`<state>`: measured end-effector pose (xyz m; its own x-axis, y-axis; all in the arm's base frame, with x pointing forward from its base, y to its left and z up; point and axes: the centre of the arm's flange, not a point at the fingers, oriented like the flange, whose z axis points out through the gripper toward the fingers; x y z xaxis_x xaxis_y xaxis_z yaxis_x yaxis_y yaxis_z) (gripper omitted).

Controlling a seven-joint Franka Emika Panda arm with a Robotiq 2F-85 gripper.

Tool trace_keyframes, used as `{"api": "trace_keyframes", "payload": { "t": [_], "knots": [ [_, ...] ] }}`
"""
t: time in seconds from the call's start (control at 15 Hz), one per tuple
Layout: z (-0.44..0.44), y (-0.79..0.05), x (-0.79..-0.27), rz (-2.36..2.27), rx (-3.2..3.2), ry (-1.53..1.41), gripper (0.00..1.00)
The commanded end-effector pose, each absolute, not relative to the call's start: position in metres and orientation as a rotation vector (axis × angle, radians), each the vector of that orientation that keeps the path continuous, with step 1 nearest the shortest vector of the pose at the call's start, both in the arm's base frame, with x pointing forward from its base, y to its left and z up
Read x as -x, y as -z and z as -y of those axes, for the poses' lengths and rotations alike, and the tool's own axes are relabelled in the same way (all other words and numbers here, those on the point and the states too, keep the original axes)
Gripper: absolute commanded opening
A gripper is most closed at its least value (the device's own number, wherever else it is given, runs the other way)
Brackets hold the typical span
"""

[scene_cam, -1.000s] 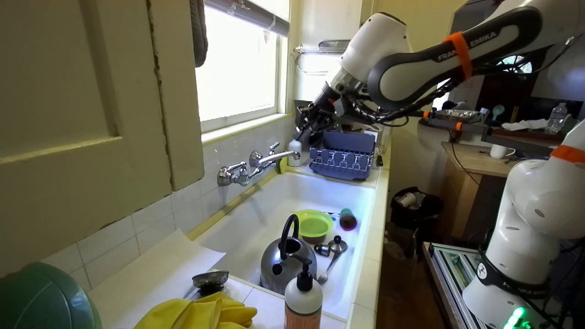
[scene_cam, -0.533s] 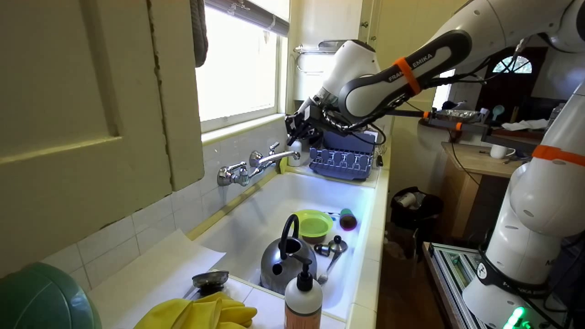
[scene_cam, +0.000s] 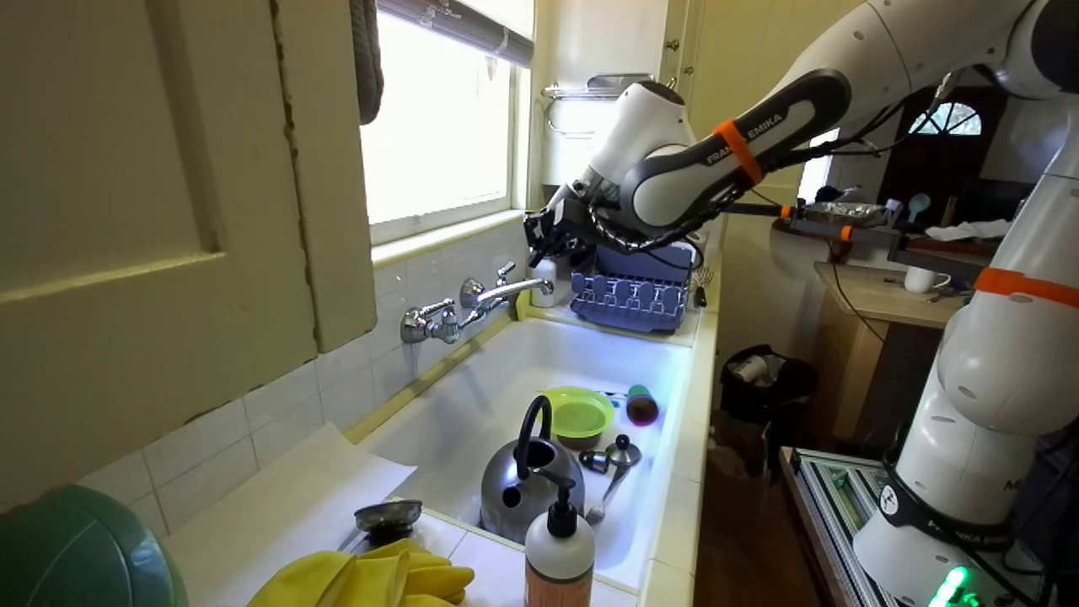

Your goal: Turn the tap faucet to the right

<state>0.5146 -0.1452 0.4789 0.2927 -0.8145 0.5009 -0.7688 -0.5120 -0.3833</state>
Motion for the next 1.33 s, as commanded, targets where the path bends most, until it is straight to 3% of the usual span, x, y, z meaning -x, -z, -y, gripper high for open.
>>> {"api": "trace_keyframes", "payload": {
  "t": [0.0, 1.27],
  "knots": [
    [0.164, -0.451, -0.532, -1.631, 2.425, 1.124, 0.0],
    [0.188, -0.408, -0.559, -1.898, 2.347, 1.085, 0.0]
  ]
}}
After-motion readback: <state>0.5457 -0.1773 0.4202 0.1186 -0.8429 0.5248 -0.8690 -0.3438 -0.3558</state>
